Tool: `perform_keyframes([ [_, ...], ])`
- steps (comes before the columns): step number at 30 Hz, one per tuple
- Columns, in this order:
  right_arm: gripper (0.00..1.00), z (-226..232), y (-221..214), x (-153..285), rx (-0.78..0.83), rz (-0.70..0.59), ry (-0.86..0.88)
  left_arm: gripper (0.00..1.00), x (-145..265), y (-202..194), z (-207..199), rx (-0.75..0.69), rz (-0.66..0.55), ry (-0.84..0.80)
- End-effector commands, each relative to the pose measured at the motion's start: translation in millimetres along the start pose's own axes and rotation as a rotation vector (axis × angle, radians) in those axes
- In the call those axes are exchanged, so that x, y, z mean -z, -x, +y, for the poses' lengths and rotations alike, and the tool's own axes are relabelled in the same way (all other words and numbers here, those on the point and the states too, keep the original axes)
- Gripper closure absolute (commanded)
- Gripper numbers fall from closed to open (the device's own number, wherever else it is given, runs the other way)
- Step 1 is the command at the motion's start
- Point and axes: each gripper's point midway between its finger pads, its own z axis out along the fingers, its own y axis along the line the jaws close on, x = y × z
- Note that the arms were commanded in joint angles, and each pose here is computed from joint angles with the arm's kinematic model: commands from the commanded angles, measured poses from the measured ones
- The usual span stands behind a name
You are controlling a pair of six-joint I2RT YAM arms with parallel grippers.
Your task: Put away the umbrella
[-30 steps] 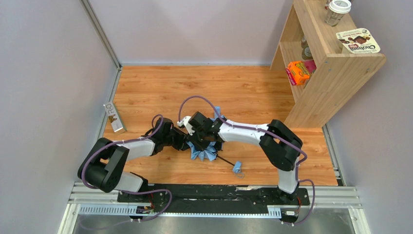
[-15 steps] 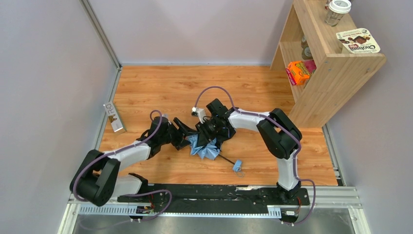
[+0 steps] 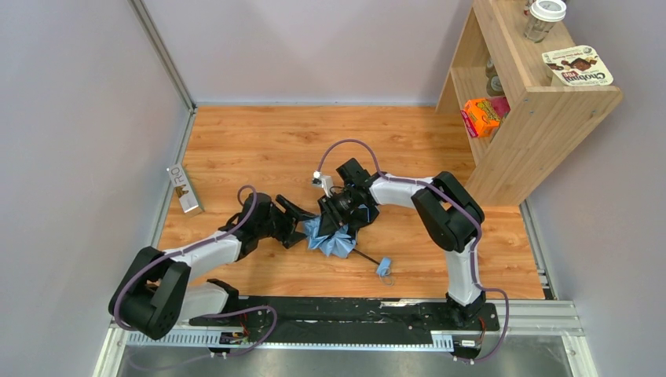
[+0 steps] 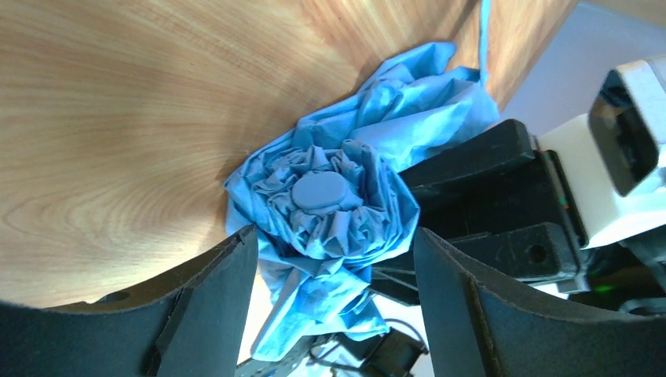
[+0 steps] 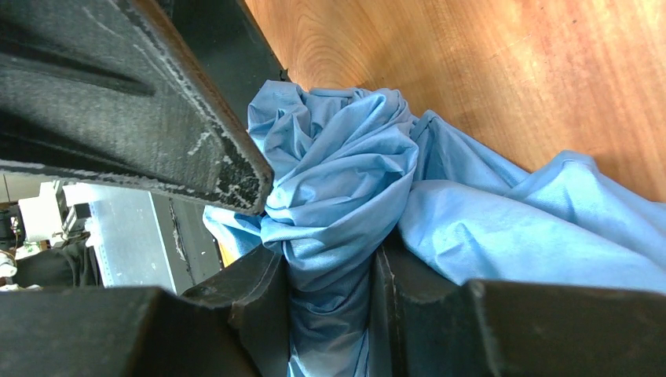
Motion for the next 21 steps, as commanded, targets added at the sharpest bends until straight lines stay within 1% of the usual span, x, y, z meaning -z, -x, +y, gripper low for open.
perform_keyframes([
  [1,1.0,-28.1,-58.8,-8.1,-0.139,0.157,-0.093,0.21,-0.7,3.7,-11.2,0.106,-0.054,-0.029],
  [2,1.0,-26.9,-56.9,-7.4,-0.135,0.153,-0.091,0.21,-2.6,5.3,-14.8,0.112,-0.056,-0.033],
  [3,1.0,-26.7,-55.9,-7.3,-0.132,0.152,-0.091,0.21,-9.2,5.3,-7.7,0.13,-0.051,-0.006],
  [4,1.0,-24.4,-54.5,-7.1,-0.128,0.15,-0.084,0.21,-12.6,6.7,-12.3,0.128,-0.051,-0.026],
  [6,1.0,-23.4,-52.7,-6.5,-0.123,0.147,-0.082,0.21,-28.5,3.4,0.8,0.164,-0.012,0.024],
  [8,1.0,-19.4,-51.3,-6.0,-0.109,0.143,-0.066,0.21,-36.1,0.9,9.1,0.165,0.007,0.051],
  [10,1.0,-15.6,-49.3,-6.4,-0.087,0.137,-0.062,0.22,-41.3,3.4,17.1,0.131,-0.01,0.077],
  [12,1.0,-12.5,-49.4,-7.3,-0.057,0.149,-0.084,0.38,-44.6,5.3,16.3,0.101,-0.019,0.062],
  [13,1.0,-10.2,-50.5,-8.0,-0.046,0.158,-0.093,0.59,-44.5,6.4,20.7,0.085,-0.03,0.055],
  [14,1.0,-9.2,-49.0,-7.9,-0.038,0.159,-0.11,0.72,-45.1,9.7,17.4,0.072,-0.048,0.031],
  [15,0.99,-8.9,-47.8,-7.1,-0.037,0.159,-0.131,0.81,-45.3,9.3,19.3,0.065,-0.046,0.033],
  [16,0.98,-7.4,-46.6,-5.5,-0.035,0.158,-0.147,0.85,-45.6,9.9,19.4,0.059,-0.047,0.03],
  [17,0.93,-5.5,-43.7,-2.1,-0.038,0.153,-0.173,0.92,-45.1,8.2,21.4,0.049,-0.041,0.036],
  [18,0.83,-6.6,-40.4,2.8,-0.034,0.144,-0.212,0.94,-44.7,7.9,22.9,0.048,-0.041,0.038],
  [19,0.71,-3.7,-37.0,7.0,-0.056,0.129,-0.236,1.0,-43.7,8.2,26.0,0.05,-0.047,0.037],
  [20,0.58,-1.2,-34.0,12.7,-0.058,0.115,-0.259,1.0,-42.1,8.3,25.4,0.06,-0.051,0.031],
  [21,0.5,3.8,-29.6,21.2,-0.056,0.089,-0.285,1.0,-40.4,9.3,28.2,0.064,-0.06,0.033],
])
